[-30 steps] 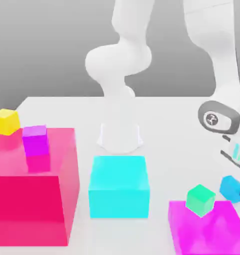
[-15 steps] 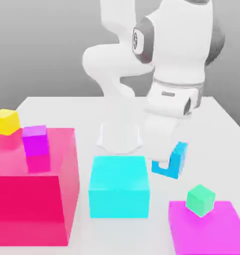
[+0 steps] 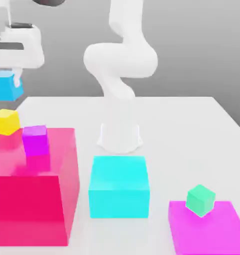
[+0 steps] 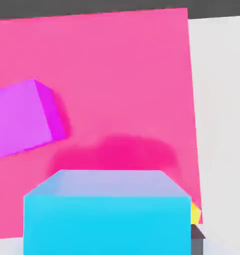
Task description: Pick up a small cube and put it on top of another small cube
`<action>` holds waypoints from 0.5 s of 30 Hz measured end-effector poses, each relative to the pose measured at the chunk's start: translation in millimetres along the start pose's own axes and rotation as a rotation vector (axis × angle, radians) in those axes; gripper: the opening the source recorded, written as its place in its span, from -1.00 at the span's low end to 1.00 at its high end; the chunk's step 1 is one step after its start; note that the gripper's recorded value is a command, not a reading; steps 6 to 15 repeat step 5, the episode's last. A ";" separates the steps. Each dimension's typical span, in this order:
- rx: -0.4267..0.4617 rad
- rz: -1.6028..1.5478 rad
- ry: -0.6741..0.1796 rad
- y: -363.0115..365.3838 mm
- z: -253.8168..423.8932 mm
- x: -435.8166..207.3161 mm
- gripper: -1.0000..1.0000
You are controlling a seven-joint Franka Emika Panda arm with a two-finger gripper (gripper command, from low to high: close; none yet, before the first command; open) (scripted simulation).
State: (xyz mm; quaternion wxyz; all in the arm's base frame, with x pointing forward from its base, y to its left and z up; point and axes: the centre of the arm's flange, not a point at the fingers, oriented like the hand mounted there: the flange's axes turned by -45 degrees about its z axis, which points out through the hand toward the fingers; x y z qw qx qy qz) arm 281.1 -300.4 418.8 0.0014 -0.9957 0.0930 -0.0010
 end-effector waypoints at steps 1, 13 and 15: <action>0.001 0.008 0.000 2.0 12.1 -2.3 1.00; 0.001 0.008 0.000 2.0 12.1 -2.3 1.00; 0.001 0.008 0.000 2.0 12.1 -2.3 1.00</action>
